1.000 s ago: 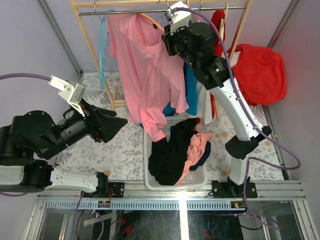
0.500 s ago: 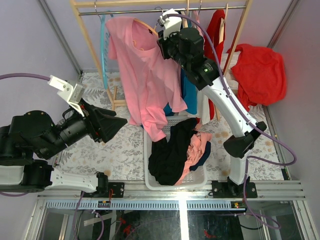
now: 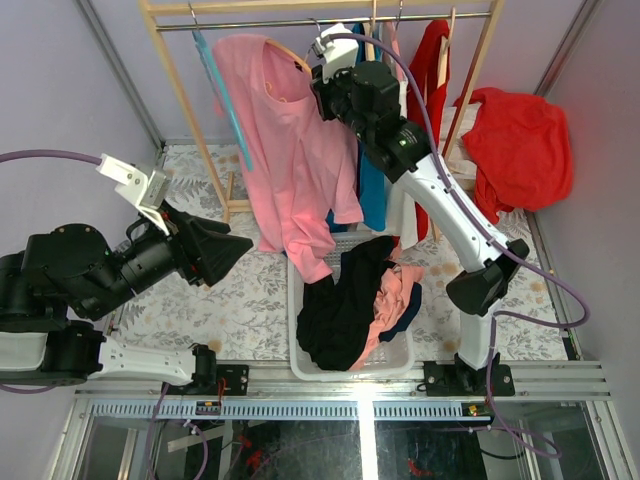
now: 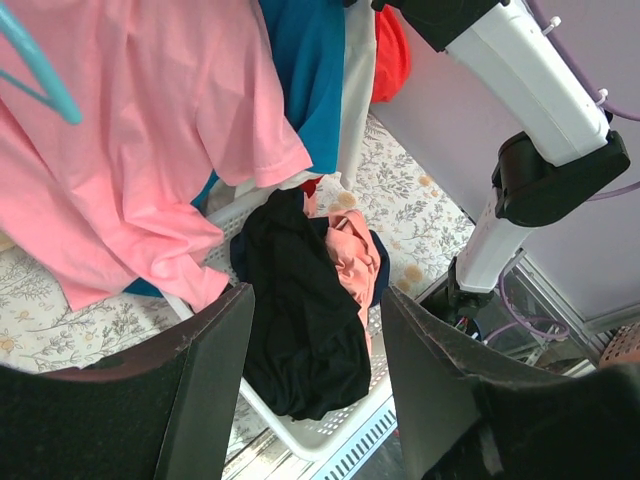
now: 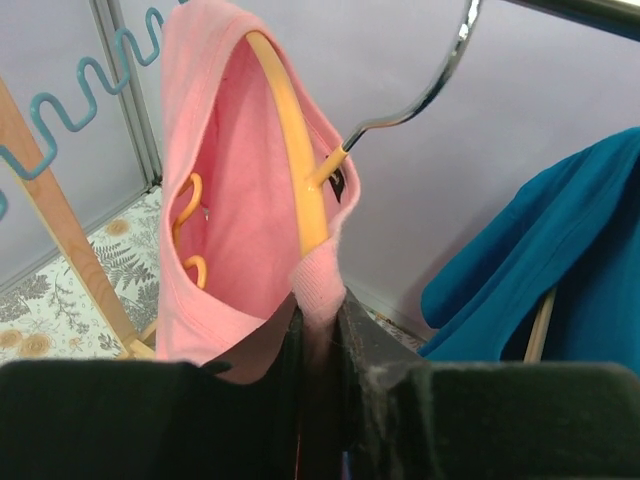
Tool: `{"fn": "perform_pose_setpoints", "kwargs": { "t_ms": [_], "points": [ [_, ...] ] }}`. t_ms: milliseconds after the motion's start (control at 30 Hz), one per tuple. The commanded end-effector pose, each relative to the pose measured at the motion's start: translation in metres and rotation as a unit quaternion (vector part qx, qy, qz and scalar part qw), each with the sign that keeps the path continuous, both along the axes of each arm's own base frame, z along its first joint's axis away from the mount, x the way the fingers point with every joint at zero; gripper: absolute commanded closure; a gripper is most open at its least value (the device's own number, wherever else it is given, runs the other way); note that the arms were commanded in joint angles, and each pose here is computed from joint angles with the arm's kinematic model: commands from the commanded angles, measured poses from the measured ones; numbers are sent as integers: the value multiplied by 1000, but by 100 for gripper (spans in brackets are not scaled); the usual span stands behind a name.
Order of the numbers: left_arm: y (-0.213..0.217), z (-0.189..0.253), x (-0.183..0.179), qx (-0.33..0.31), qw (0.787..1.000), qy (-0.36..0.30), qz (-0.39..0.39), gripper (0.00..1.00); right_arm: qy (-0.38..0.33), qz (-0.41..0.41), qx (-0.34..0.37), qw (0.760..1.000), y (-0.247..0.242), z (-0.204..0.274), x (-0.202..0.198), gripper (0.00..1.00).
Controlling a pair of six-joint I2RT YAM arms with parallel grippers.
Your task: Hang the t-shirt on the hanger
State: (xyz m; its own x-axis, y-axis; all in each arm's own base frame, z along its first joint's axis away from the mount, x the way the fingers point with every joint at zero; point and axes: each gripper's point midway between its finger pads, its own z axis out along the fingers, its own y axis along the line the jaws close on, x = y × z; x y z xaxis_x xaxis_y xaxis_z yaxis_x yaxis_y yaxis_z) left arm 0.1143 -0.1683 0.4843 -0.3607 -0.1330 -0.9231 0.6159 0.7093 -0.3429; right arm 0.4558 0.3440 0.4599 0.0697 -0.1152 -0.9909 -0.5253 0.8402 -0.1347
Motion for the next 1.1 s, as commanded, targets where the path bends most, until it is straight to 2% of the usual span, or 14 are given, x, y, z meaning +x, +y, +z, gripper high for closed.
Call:
{"fn": "perform_pose_setpoints", "kwargs": {
  "t_ms": [0, 167, 233, 300, 567, 800, 1067],
  "points": [
    [3, 2, 4, -5, 1000, -4, 13, 46, -10, 0, 31, 999, -12, 29, -18, 72],
    [3, -2, 4, -6, 1000, -1, 15, 46, -3, 9, 39, 999, -22, 43, -35, 61],
    [4, -3, 3, -7, 1000, 0, 14, 46, 0, 16, 45, 999, -27, 48, -45, 51],
    [5, -3, 4, -8, 1000, 0, 15, 46, 0, 28, 50, 998, -31, 54, -57, 46],
    [4, -4, 3, -9, 1000, 3, 14, 46, 8, 38, 48, 998, -57, 60, -93, 43],
    [2, -12, 6, -3, 1000, 5, 22, 46, 48, 63, 41, 996, -64, 25, -120, 45],
    [1, -28, 10, 7, 999, 11, 40, 46, 93, 117, 73, 986, -74, -7, -169, 45]
  ]
}}
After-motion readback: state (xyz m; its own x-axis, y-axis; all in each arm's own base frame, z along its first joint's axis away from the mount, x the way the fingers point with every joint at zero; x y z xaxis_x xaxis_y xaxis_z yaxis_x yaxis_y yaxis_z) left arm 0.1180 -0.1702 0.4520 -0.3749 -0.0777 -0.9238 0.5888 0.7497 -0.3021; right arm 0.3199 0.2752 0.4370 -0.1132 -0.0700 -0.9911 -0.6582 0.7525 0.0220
